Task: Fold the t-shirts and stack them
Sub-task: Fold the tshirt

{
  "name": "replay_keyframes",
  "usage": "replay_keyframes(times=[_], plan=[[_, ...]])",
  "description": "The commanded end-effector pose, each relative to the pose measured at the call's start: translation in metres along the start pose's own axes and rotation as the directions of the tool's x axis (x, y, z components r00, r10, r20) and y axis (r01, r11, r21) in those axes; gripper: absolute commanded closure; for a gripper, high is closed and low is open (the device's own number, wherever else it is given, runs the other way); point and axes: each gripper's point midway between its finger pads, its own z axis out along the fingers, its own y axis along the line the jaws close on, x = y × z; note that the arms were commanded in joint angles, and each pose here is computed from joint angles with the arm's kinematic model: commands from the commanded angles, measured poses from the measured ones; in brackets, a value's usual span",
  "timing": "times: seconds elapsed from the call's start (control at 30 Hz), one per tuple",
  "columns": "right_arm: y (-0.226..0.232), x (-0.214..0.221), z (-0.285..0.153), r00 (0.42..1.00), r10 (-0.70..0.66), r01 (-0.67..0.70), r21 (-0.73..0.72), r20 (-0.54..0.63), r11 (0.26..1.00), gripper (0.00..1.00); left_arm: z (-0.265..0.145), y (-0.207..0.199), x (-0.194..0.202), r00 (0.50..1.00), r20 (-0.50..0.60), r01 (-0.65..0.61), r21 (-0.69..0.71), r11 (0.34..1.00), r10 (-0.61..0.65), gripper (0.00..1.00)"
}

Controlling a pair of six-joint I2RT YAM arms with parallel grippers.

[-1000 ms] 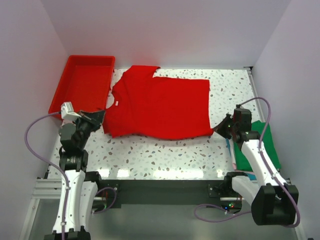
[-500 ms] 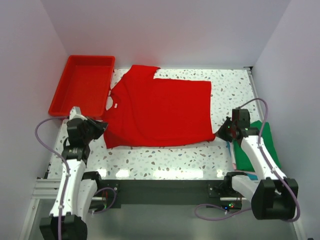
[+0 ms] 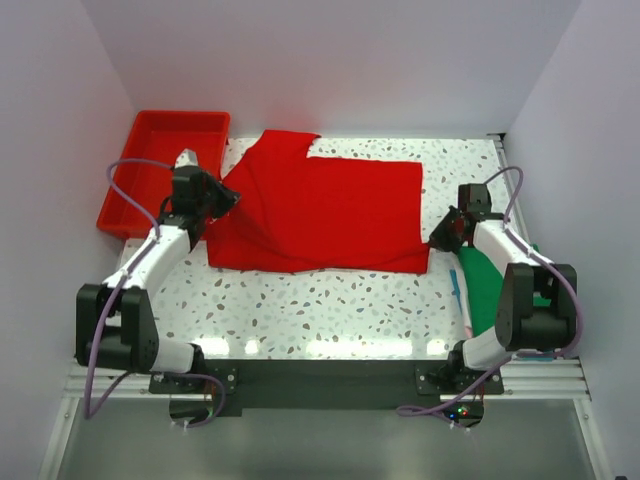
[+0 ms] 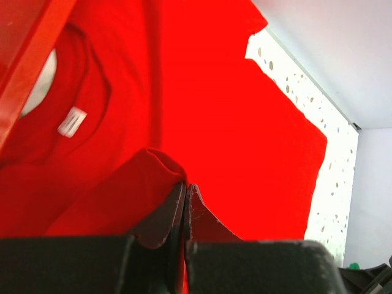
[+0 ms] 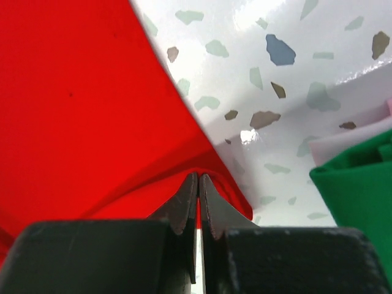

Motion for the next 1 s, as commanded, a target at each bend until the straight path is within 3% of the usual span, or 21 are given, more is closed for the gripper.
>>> replay_keyframes(times=[0.0,0.37,0.83,0.97], plan=[[0.016,-0.028,0.003,0.998,0.030,-0.027,-0.050,0.055,0.998,1.00,0.019,-0.035,-0.030,0.995,0.088,-0.050,0.063,0.997,0.044,1.00],[0.007,-0.033,0.024,0.997,0.067,-0.065,-0.040,0.032,0.997,1.00,0.061,-0.065,-0.023,0.996,0.050,-0.080,0.097,0.992,0.076,1.00],[0.026,-0.057,0.019,0.997,0.067,-0.063,-0.080,0.047,0.995,1.00,0.041,-0.074,-0.065,0.981,0.181,-0.082,0.037,0.996,0.074,1.00],[0.030,-0.063,0.019,0.996,0.070,-0.065,-0.086,0.050,0.994,1.00,0.039,-0.067,-0.064,0.982,0.172,-0.078,0.006,0.997,0.075,1.00]])
